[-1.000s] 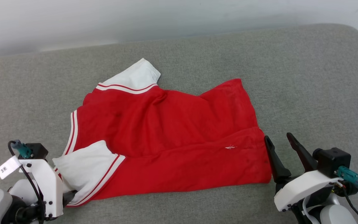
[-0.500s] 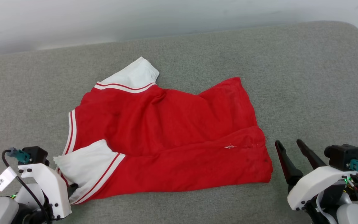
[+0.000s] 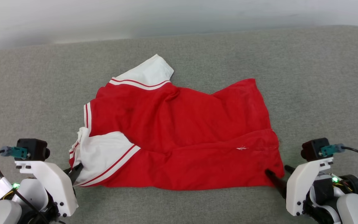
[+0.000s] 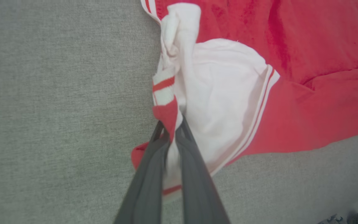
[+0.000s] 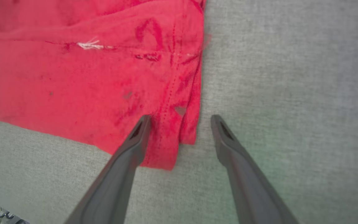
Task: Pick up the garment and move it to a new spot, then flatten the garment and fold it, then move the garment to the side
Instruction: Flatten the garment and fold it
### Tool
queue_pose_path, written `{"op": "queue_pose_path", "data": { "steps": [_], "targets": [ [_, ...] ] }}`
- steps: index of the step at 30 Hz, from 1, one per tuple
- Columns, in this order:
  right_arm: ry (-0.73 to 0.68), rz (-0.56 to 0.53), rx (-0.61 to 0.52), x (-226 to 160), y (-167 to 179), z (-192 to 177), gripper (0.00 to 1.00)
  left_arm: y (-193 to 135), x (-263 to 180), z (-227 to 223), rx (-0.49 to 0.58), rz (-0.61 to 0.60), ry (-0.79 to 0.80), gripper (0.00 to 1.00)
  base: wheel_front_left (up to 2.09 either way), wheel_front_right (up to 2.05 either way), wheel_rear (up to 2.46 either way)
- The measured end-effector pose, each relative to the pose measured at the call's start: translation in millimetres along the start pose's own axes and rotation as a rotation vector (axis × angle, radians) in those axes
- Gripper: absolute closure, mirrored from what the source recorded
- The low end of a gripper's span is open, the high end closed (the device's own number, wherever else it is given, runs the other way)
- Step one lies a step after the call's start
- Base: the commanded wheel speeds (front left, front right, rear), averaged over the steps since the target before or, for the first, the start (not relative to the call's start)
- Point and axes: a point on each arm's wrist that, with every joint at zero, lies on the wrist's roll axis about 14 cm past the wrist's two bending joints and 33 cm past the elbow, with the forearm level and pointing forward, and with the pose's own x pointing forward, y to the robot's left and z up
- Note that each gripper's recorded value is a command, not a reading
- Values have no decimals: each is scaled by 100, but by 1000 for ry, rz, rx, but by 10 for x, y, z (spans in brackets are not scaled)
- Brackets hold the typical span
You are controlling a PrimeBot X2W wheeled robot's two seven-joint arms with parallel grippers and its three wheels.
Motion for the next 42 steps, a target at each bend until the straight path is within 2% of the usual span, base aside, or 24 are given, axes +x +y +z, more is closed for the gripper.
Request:
{"op": "queue_pose_path", "data": {
  "steps": [7, 8, 9, 10, 21, 30, 37, 38, 39, 40, 42],
  "targets": [
    [154, 47, 14, 223, 88, -261, 0, -15, -2, -35, 3, 1, 3, 100, 0, 0, 0],
    [177, 49, 11, 235, 89, -293, 4, -24, 2, -47, 0, -2, 5, 100, 0, 0, 0],
    [185, 53, 9, 242, 95, -293, 67, -28, 6, -55, -1, -2, 7, 100, 0, 0, 0],
    [183, 59, 21, 244, 104, -293, 100, -28, 9, -60, -2, -2, 8, 100, 0, 0, 0],
    [54, 61, -27, 28, 161, -73, 100, -49, -123, -203, -22, 12, 0, 100, 0, 0, 0],
    [14, 53, -10, -373, 193, -287, 100, 84, -530, -508, -79, 75, -2, 100, 0, 0, 0],
    [68, 42, 46, -553, 221, -642, 100, 10, -626, -905, -184, 60, 67, 100, 0, 0, 0],
    [68, 45, 63, -547, 241, -669, 69, 3, -605, -961, -193, 58, 81, 94, 0, 0, 0],
    [66, 47, 76, -539, 261, -696, 0, -21, -579, -1015, -211, 54, 95, 53, 0, 0, 0],
    [70, 47, 84, -526, 271, -731, 0, -55, -552, -1100, -231, 46, 124, 0, 0, 0, 0],
    [52, 50, 102, -511, 291, -753, 0, -126, -505, -1168, -238, 21, 142, 0, 0, 0, 0]
  ]
}}
